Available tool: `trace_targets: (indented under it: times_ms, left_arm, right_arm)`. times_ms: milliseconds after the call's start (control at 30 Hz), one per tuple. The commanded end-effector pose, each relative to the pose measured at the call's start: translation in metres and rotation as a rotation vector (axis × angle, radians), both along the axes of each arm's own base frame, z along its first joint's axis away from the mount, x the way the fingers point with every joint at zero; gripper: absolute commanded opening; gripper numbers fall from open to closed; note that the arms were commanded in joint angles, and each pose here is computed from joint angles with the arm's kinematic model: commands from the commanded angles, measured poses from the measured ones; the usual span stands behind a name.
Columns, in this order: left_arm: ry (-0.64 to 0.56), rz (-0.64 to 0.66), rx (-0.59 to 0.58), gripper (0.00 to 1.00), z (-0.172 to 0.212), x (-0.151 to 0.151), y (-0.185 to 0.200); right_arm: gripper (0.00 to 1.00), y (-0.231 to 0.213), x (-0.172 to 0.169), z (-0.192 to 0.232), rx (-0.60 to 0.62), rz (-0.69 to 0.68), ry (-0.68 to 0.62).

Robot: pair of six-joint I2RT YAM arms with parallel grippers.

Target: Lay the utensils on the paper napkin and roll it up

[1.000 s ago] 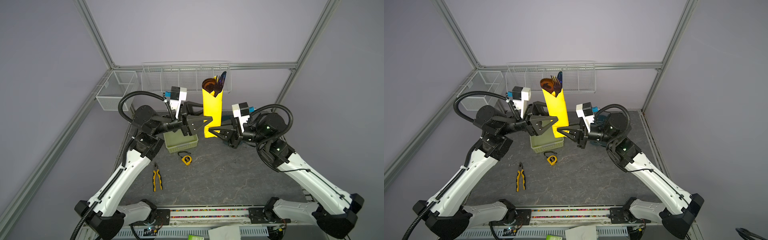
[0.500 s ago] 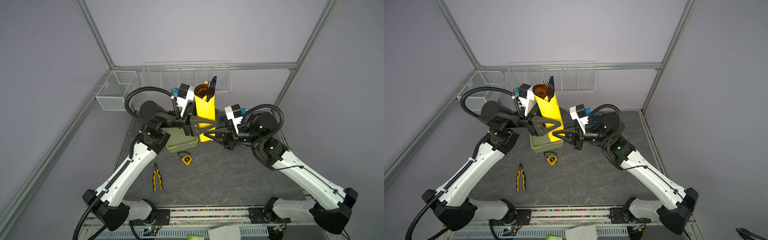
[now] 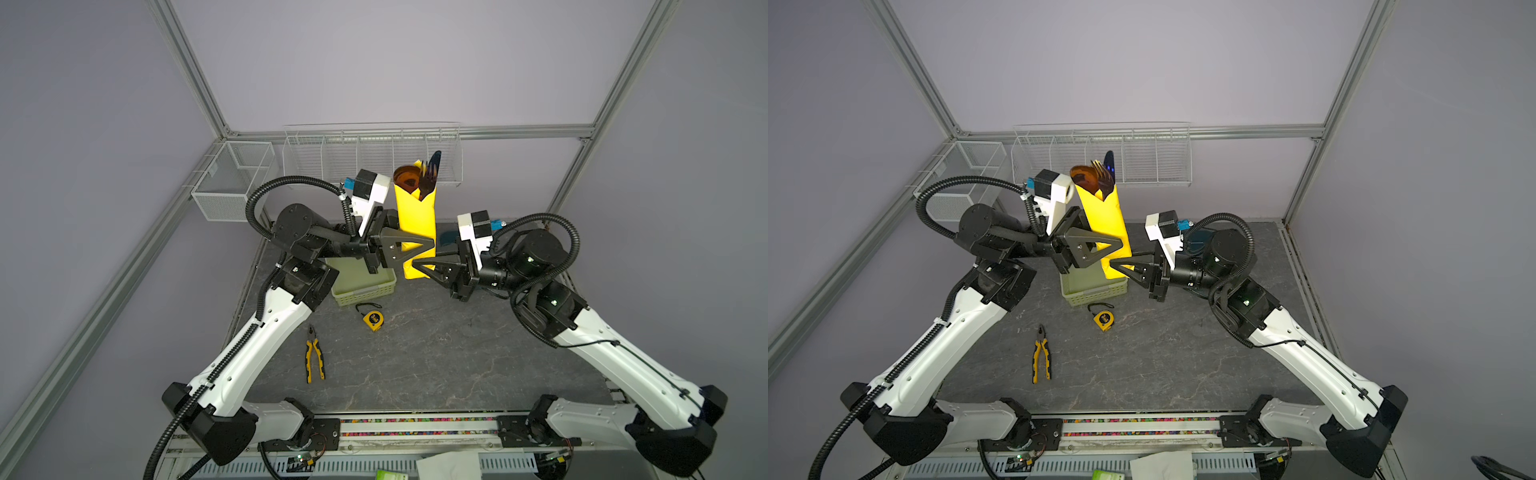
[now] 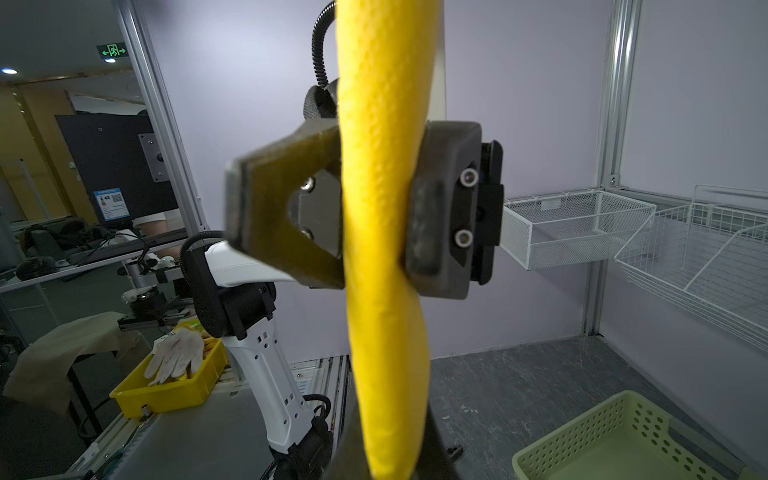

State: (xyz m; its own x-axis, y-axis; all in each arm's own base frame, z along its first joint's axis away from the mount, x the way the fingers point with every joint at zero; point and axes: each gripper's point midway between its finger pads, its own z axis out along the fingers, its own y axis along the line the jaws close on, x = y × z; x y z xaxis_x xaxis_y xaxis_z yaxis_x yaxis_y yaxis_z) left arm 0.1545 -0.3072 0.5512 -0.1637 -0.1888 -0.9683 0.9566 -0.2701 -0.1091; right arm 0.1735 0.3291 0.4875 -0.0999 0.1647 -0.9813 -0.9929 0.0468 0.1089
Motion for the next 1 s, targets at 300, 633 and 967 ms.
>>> trace_targets:
  times_ms: [300, 633, 967]
  left_arm:
    - [-0.065, 0.050, -0.017, 0.19, 0.009, -0.013, 0.012]
    - [-0.052, 0.122, -0.001, 0.05, 0.007, 0.001, 0.008]
    - [-0.032, 0.129, 0.012, 0.03, 0.003, 0.007, 0.005]
  right_arm:
    - [0.06, -0.018, 0.003, 0.013, 0.046, -0.100, -0.054]
    - [0.21, -0.017, -0.009, 0.015, 0.044, -0.036, -0.051]
    - [0.46, -0.015, -0.012, 0.031, 0.051, -0.007, -0.068]
